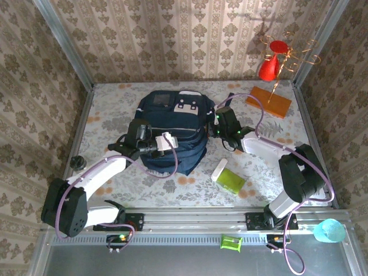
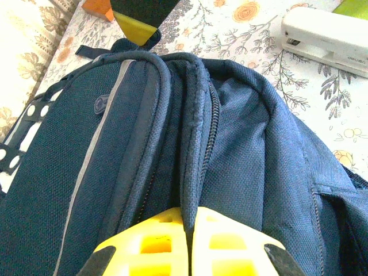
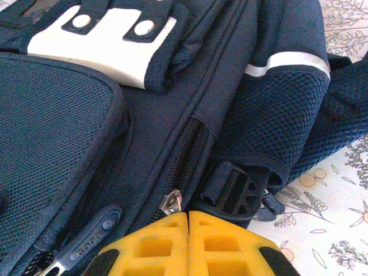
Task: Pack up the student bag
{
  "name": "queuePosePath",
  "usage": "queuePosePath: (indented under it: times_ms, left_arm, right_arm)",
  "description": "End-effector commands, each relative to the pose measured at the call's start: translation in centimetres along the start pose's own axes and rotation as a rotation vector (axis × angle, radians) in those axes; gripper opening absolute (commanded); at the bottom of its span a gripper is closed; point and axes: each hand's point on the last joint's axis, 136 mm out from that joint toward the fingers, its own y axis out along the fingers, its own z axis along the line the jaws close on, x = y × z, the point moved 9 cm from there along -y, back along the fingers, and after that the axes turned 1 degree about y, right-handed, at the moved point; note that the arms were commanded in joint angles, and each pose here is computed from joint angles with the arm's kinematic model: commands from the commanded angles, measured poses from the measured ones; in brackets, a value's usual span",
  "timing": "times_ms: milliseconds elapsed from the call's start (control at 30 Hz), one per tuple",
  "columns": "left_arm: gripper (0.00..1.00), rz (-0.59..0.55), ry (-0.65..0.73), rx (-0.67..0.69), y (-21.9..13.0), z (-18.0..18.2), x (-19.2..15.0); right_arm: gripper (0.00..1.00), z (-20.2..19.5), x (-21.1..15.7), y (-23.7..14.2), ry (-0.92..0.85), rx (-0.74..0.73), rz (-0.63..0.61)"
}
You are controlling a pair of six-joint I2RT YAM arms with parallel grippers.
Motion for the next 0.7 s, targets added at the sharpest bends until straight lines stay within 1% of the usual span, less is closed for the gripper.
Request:
queuePosePath:
  times_ms: [0, 33, 67, 133, 233, 300, 400, 433, 567, 667]
  left_arm:
    - [0.00, -0.004, -0.011, -0.004, -0.8, -0.3, -0.4]
    - [0.00, -0.006, -0.009, -0.002, -0.8, -0.4, -0.4]
    - [0.00, -0.007, -0.007, -0.002, -0.8, -0.4, -0.5]
    - [0.00, 0.001, -0.007, 0.000, -0.8, -0.4, -0.6]
    - [0.00, 0.003, -0.009, 0.011, -1.1, -0.3, -0.6]
    - [0.00, 0.000, -0.010, 0.018, -1.3, -0.4, -0.6]
    - [0.00, -0.009, -0.009, 0.026, -1.4, -0.6, -0.6]
    - [0.00, -0.001, -0.026, 0.047, -1.7, -0.2, -1.2]
    - [0.00, -0.018, -0.052, 0.061, -2.2, 0.2, -1.9]
    - [0.00, -0.033, -0.068, 0.071, -2.5, 0.3, -2.3]
  right_arm:
    - [0.23, -2.4, 0.4, -1.5, -0.022, -0.112, -0.020]
    - [0.32, -2.4, 0.7, -1.9, -0.016, -0.090, -0.036]
    - [0.39, -2.4, 1.2, -2.3, 0.000, -0.066, -0.054]
    - [0.45, -2.4, 2.3, -2.2, 0.051, -0.011, -0.071]
    - [0.50, -2.5, 3.8, -0.8, 0.132, 0.056, -0.053]
    - [0.53, -2.7, 4.5, 0.2, 0.164, 0.069, -0.040]
    - [0.55, -2.6, 5.0, 1.2, 0.177, 0.068, -0.025]
    - [0.56, -2.7, 5.0, 1.5, 0.182, 0.063, -0.017]
    - [0.57, -2.6, 5.1, 2.0, 0.177, 0.066, 0.022]
    - [0.59, -2.1, 5.3, 2.5, 0.189, 0.120, 0.030]
